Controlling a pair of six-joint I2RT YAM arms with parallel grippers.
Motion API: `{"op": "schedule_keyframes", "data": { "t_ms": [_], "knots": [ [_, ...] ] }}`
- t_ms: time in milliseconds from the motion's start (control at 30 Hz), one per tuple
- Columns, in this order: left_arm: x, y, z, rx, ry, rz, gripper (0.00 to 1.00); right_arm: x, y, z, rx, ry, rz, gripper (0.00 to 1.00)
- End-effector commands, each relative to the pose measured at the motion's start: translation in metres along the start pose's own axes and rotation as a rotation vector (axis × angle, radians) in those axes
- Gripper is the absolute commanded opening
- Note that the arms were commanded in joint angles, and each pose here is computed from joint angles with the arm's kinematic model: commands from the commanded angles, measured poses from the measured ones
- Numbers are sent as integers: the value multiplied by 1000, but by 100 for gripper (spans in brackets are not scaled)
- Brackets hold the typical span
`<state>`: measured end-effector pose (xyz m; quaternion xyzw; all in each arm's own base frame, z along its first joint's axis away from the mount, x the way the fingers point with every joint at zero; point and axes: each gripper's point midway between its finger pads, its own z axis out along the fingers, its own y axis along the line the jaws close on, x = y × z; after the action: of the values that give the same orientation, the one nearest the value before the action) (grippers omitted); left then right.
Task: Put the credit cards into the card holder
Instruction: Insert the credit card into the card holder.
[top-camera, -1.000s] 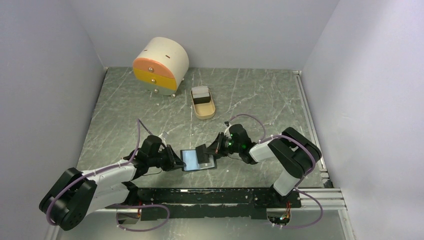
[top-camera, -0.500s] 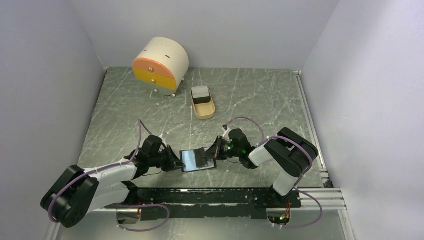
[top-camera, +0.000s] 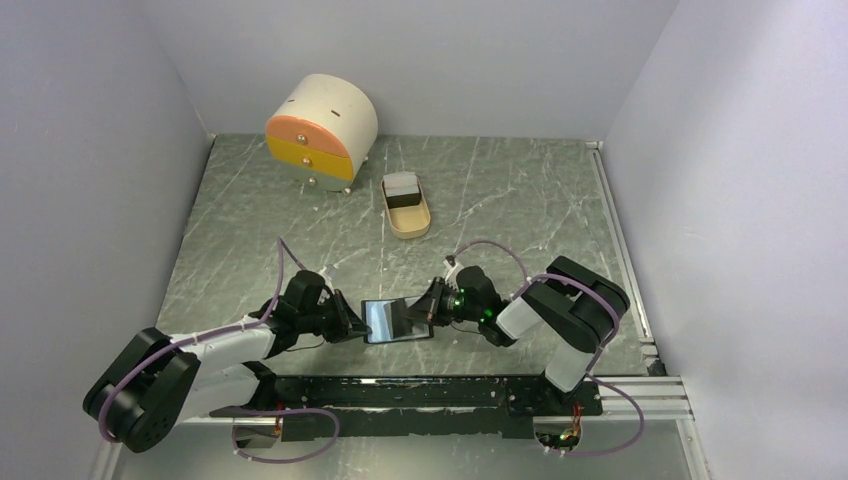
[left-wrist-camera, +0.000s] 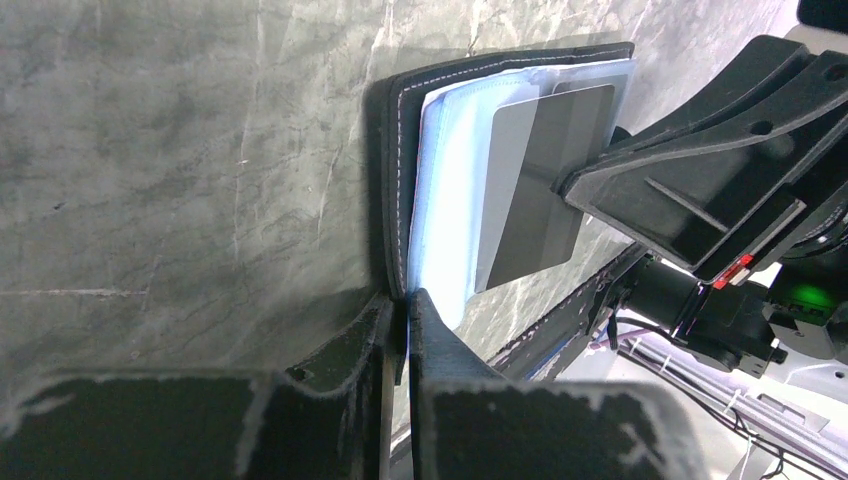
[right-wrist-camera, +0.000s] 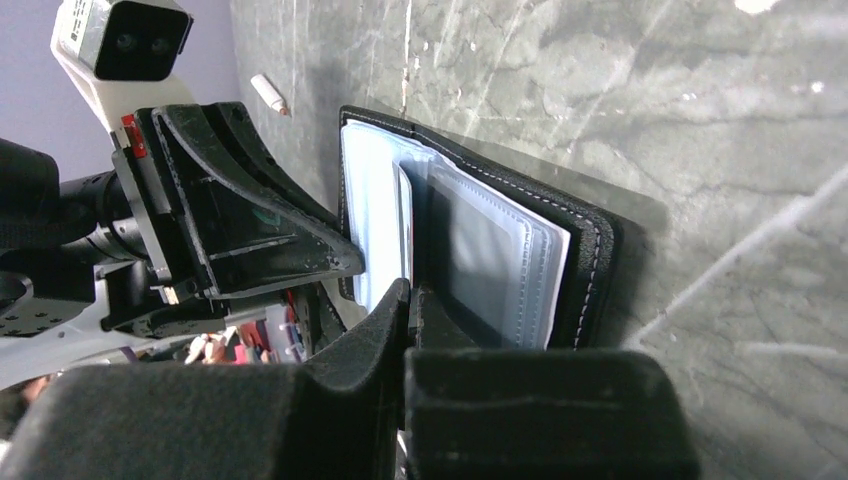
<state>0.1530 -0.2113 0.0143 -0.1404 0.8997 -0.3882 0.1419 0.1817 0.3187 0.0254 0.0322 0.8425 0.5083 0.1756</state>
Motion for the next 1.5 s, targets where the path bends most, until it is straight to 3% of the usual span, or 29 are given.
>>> {"op": "schedule_keyframes", "data": {
  "t_ms": [0,233,433,700,900,1167,1467],
  "knots": [
    [0,2,1,5,-3,3,11,4,-9,-3,35,-48,35,1],
    [-2,-2,2,10,1,10,11,4,0,-1,18,-62,52,11],
    [0,-3,2,17,16,8,10,-4,-12,-1,145,-73,-11,30],
    [-2,-5,1,22,7,14,10,-12,-29,-18,330,-57,-149,32],
    [0,-4,3,26,14,8,10,-3,-22,-13,300,-14,-149,32],
    [-2,-6,2,27,10,11,10,6,-15,-9,254,-10,-110,17],
    [0,-10,1,47,17,7,10,7,-14,-7,248,-64,-70,9]
  ]
}}
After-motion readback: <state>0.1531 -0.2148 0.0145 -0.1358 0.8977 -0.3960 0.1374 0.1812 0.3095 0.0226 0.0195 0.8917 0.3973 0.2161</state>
